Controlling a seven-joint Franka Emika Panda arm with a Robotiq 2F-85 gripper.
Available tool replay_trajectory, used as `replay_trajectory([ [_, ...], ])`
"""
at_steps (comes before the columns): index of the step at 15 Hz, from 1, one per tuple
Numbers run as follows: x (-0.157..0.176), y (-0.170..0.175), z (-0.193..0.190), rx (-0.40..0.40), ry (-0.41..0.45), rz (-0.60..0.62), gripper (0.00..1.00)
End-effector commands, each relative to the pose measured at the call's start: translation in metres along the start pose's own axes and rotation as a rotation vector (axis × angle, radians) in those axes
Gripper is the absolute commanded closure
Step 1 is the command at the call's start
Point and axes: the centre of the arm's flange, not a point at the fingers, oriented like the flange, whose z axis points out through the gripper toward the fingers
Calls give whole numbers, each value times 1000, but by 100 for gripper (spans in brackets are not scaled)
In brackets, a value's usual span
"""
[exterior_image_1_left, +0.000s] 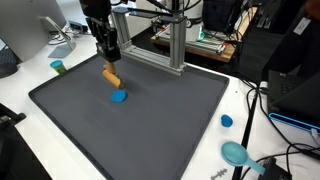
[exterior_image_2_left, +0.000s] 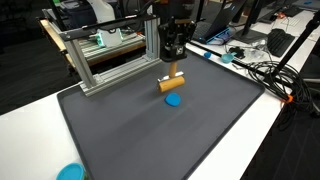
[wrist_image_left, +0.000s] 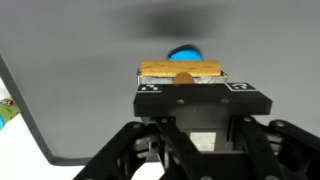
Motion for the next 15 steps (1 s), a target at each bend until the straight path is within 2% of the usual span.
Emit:
replay_trajectory([
  [1, -1, -1, -1, 1, 0, -4, 78],
  [10, 4, 5, 33, 105, -6, 41, 78],
  [15, 14, 6, 50, 80, 31, 68, 78],
])
